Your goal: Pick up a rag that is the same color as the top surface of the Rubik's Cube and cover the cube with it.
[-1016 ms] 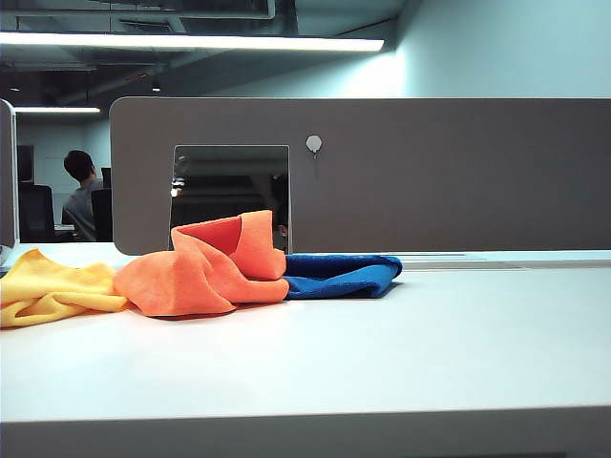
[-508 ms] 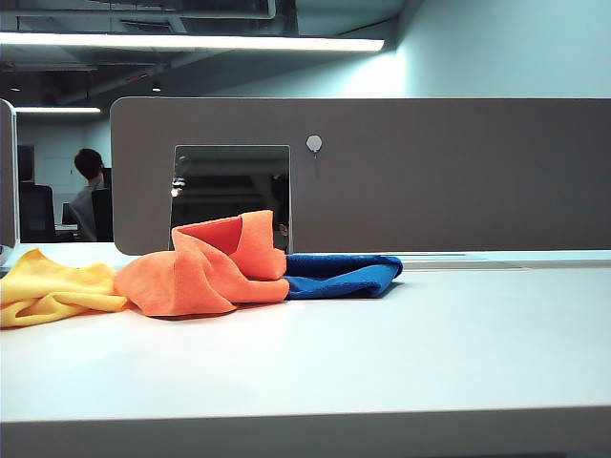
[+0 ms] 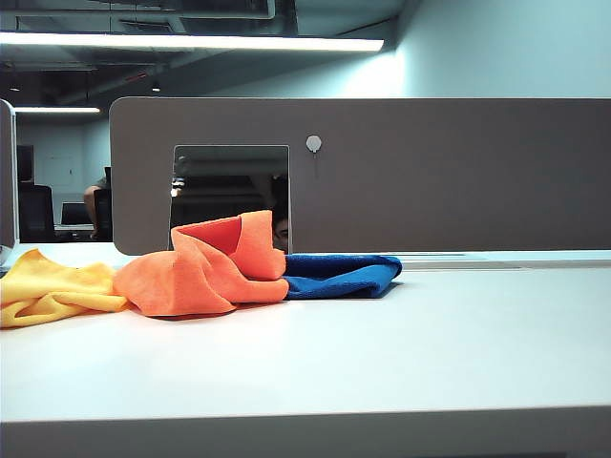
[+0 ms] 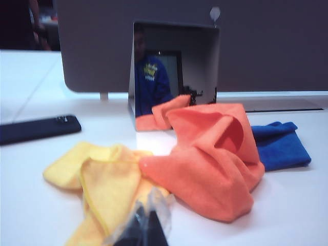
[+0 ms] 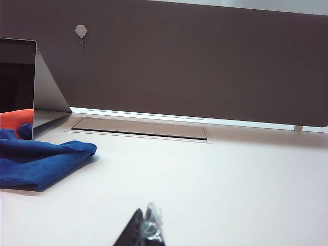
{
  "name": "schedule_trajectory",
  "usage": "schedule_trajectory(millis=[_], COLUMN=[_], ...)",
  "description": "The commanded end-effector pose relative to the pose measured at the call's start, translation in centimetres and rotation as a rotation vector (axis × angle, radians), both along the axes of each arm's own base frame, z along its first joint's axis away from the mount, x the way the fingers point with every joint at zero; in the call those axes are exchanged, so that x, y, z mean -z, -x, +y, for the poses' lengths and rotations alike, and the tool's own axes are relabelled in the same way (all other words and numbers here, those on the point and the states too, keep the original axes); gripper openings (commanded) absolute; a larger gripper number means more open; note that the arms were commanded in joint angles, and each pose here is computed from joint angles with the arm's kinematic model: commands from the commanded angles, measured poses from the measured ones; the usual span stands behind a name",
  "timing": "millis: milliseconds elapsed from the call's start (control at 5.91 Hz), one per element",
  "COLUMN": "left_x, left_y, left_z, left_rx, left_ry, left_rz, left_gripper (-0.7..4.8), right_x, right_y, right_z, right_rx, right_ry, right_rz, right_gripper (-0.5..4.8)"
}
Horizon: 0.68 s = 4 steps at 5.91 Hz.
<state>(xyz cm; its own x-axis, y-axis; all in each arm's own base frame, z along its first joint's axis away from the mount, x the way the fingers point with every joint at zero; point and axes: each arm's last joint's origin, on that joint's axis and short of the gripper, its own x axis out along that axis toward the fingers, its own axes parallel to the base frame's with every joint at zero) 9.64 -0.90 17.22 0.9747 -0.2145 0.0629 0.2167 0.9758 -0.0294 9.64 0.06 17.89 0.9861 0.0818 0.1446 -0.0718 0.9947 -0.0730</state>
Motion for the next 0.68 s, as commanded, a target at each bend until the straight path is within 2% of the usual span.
schedule_trajectory(millis=[169, 677], left_x=[-0.21, 0.32], left_y=[-0.02, -0.06], left_z=[0.19, 0.25], left_rx=[-0.073, -0.093], left_ry=[-0.042, -0.039], left_rz=[-0.028, 0.028], left_gripper=[-0.05, -0.05], right_x=[-0.14, -0.14], right_y=[0.03, 0.03], right_z=[0.01, 0.01], right_rx=[-0.004, -0.004], right_ry=[0.002, 0.002], right_rz=[-0.015, -0.015], right_gripper=[-0.05, -0.05])
